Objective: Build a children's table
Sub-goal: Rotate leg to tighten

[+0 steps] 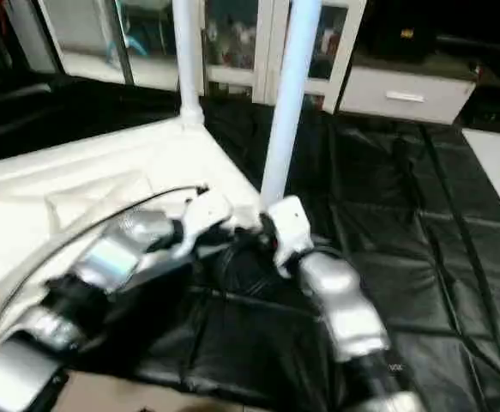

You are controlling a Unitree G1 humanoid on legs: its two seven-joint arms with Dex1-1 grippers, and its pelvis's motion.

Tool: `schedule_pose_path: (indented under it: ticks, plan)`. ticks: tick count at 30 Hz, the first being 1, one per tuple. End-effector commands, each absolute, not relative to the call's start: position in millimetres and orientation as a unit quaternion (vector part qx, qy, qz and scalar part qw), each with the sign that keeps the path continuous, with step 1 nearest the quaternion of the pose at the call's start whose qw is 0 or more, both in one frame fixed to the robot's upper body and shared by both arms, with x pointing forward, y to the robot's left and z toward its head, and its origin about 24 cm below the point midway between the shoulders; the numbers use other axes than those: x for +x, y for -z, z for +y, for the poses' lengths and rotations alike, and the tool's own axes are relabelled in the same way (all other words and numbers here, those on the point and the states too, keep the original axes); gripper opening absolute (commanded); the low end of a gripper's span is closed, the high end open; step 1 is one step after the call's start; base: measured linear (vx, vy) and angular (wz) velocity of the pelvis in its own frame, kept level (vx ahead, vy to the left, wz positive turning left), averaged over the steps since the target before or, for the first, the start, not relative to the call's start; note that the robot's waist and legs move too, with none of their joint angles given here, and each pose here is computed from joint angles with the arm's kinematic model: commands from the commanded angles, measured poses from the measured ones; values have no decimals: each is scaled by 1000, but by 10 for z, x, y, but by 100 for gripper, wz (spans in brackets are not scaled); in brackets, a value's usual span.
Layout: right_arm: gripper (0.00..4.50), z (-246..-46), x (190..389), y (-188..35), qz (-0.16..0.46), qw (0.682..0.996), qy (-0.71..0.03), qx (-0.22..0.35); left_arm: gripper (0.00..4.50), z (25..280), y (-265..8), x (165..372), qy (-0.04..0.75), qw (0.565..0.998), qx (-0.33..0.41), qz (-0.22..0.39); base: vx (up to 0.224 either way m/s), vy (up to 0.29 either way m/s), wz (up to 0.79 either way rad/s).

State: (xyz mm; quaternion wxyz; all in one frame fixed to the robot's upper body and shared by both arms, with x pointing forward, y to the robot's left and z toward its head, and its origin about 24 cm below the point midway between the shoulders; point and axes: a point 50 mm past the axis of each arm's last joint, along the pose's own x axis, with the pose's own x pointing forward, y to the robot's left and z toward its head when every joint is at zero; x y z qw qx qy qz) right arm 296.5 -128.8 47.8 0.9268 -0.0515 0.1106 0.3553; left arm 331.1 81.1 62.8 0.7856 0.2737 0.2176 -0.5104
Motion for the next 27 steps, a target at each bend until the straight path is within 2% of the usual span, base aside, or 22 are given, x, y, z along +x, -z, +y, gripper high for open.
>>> schedule_pose_path:
  ticks: [1, 2, 3, 5, 8, 11, 13, 14, 16, 18, 23, 24, 27]
  plan:
    - [308, -1738, 3008, -622, 119, 938, -318, -76, 0, 930, -299, 3072, 564, 716, 271, 309, 0, 0, 0]
    - [318, -1758, 2995, -633, 122, 933, -328, -79, 0, 940, -298, 3068, 564, 716, 270, 311, 0, 0, 0]
    - [331, -1880, 2925, -687, 139, 912, -372, -103, 0, 988, -301, 3042, 572, 707, 271, 315, 0, 0, 0]
    - [345, -1968, 2903, -734, 143, 904, -387, -113, 0, 1011, -313, 3022, 579, 700, 272, 318, 0, 0, 0]
    - [361, -2054, 2888, -787, 153, 891, -411, -115, 0, 1011, -358, 2988, 593, 689, 271, 317, 0, 0, 0]
    - [395, -2088, 2882, -806, 162, 882, -426, -122, 0, 1013, -385, 2954, 603, 679, 268, 321, 0, 0, 0]
    - [408, -2132, 2920, -824, 181, 869, -437, -143, 0, 1014, -417, 2876, 631, 650, 272, 324, 0, 0, 0]
    - [408, -2132, 2920, -824, 181, 869, -437, -143, 0, 1014, -417, 2876, 631, 650, 272, 324, 0, 0, 0]
    - [439, -2137, 2959, -832, 189, 863, -442, -156, 0, 1005, -429, 2846, 639, 642, 274, 324, 0, 0, 0]
    - [447, -2069, 2954, -810, 191, 851, -465, -151, 0, 979, -431, 2841, 640, 642, 272, 321, 0, 0, 0]
    - [447, -1956, 2880, -743, 199, 820, -519, -139, 0, 935, -432, 2835, 644, 640, 272, 318, 0, 0, 0]
    - [447, -1912, 2860, -705, 206, 805, -538, -139, 0, 907, -426, 2845, 645, 641, 272, 315, 0, 0, 0]
    - [447, -1895, 2866, -681, 209, 801, -543, -141, 0, 893, -423, 2851, 645, 641, 272, 314, 0, 0, 0]
